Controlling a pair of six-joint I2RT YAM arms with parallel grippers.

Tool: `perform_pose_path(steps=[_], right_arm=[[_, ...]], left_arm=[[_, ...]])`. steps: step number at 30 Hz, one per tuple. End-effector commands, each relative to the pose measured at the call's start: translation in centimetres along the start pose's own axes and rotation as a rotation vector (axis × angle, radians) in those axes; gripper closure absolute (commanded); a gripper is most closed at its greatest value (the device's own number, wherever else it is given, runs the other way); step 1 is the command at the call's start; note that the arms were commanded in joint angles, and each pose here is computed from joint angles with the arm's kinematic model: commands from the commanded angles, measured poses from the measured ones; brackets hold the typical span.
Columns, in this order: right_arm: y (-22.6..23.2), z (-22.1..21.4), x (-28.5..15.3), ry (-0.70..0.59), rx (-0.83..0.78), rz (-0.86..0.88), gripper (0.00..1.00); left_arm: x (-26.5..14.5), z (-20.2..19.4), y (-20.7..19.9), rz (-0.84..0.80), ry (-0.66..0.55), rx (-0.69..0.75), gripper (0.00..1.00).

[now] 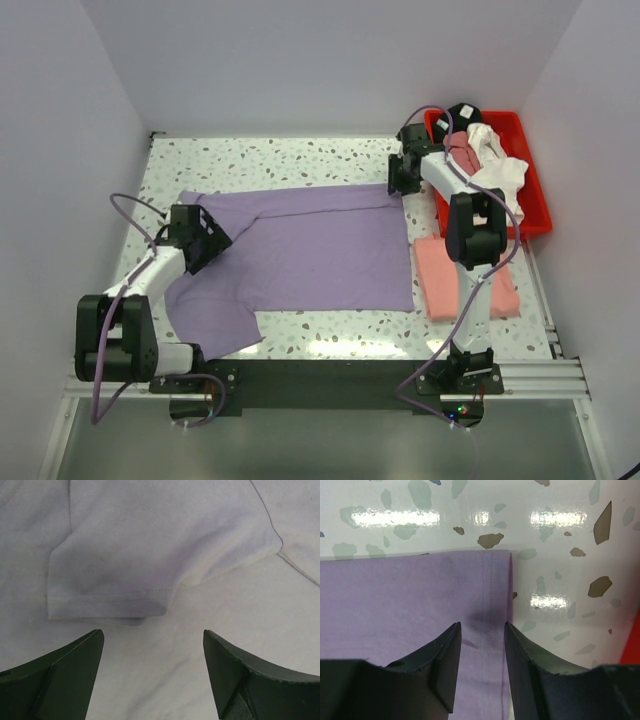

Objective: Fold and stack the t-shirts
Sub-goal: Fold the tshirt

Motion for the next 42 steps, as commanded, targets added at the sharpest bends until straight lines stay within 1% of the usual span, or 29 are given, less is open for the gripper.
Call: perform_pose_path(steps=[1,4,9,15,16,19,22,28,29,30,31,32,33,34,35,36,37,38,42], right_arm=[[-0.1,-0.3,0.4,0.008,0.003,-0.023,0.57],[-0.3,-0.6,0.5,0.020,0.005,-0.029,0.57],[-0.6,-1.1,0.5,0.030,0.004,-0.047,0.57],[-0.6,-1.4,0.5,0.043,0.004,-0.035,0.60],[-0.6,-1.4,0.5,0.042,0.004,-0.033,0.60],[-0.6,-1.3,0.3,0.039,0.007,-0.025,0.66],[-0.6,-1.5,0.2,0.048,0.011,-0.025,0.66],[-0.7,-1.8,0.2,0.059,0.013,-0.033,0.66],[-0.7,-2.0,0.3,0.066,0.017,-0.026,0.68],[-0.7,-2.0,0.1,0.065,0.017,-0.018,0.71],[-0.6,-1.9,0.1,0.057,0.020,-0.013,0.73],[-0.6,-2.0,0.1,0.056,0.023,-0.012,0.78],[-0.6,-1.8,0.0,0.050,0.023,-0.010,0.81],[-0.4,-1.9,-0.2,0.056,0.027,0.009,0.83],[-0.3,-1.8,-0.2,0.053,0.029,0.012,0.91],[-0.3,-1.8,-0.3,0.048,0.030,0.016,0.94],[-0.2,-1.6,-0.6,0.040,0.030,0.020,0.94],[-0.2,-1.4,-0.8,0.030,0.031,0.022,0.99],[0.1,-0.9,-1.8,0.009,0.030,0.025,1.00]], left_arm=[[0.1,1.4,-1.1,0.021,-0.047,0.024,0.15],[0.6,1.3,-1.4,0.067,-0.030,0.058,0.16],[1.4,1.0,-1.9,0.086,0.006,0.101,0.18],[1.5,0.9,-1.9,0.111,0.013,0.115,0.31],[1.5,0.9,-1.9,0.116,0.011,0.116,0.36],[1.5,0.8,-1.9,0.111,0.017,0.126,0.44],[1.9,0.5,-1.7,0.123,0.033,0.137,0.51],[2.2,0.3,-1.6,0.131,0.043,0.141,0.52],[2.2,0.3,-1.6,0.134,0.045,0.142,0.53],[2.2,0.3,-1.6,0.132,0.042,0.141,0.57],[2.3,0.3,-1.6,0.133,0.044,0.144,0.59],[2.4,0.3,-1.5,0.136,0.046,0.145,0.61],[2.5,0.2,-1.5,0.143,0.046,0.147,0.67],[2.6,0.2,-1.4,0.143,0.051,0.151,0.71],[2.7,0.1,-1.4,0.146,0.056,0.154,0.75],[2.8,0.1,-1.5,0.143,0.056,0.153,0.88],[2.8,0.1,-1.5,0.142,0.056,0.154,0.97],[2.8,0.3,-1.6,0.142,0.051,0.149,1.00],[2.0,1.2,-1.8,0.140,0.010,0.141,1.00]])
Point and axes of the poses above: each gripper's point midway between its finger pads, its own x axis out along the fingers, its own y axis along the line the jaws close on, z = x × y, the point moved 10 cm from there along -x, back along the fingers, and after that the axes turned 14 degrees about x, right-handed, at the moved point
